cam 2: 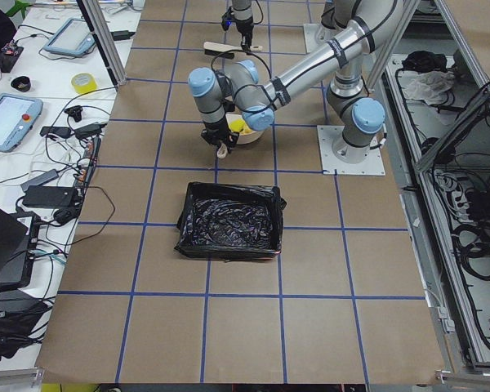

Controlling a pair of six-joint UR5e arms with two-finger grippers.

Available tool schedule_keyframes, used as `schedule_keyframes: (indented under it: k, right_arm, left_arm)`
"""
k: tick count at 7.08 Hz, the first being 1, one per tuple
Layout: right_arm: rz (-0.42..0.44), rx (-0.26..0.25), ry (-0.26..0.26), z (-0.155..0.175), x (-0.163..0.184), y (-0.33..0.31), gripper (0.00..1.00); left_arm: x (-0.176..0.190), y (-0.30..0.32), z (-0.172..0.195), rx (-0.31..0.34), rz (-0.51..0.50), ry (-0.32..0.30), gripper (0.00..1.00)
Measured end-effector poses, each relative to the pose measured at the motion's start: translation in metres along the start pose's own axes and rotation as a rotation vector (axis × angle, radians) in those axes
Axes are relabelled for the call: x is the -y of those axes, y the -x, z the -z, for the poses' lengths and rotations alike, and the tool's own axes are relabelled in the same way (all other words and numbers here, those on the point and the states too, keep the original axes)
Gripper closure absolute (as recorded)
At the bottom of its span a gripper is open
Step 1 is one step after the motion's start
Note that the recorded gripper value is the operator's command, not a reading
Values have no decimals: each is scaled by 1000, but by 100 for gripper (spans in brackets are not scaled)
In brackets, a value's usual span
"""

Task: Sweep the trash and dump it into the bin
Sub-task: 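Bring the dustpan back beside the yellow potato with the left gripper, then sweep the yellow potato into the dustpan with the right-held brush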

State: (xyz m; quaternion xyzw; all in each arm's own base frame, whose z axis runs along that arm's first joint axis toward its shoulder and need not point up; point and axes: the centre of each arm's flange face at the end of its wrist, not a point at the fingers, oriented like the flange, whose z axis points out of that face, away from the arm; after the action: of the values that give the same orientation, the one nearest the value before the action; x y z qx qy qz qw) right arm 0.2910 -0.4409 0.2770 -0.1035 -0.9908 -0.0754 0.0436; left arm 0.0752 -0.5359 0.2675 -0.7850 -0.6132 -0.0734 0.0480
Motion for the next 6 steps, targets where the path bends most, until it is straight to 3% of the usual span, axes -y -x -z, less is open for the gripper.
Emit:
schedule_keyframes:
  k: [3, 6]
  right_arm:
    - [-14, 16, 0, -15, -39, 25, 100]
    - [6, 64, 14, -25, -93, 75, 100]
  left_arm:
    - [37, -4, -30, 8, 27, 11, 100]
    - [59, -1, -30, 17, 96, 23, 100]
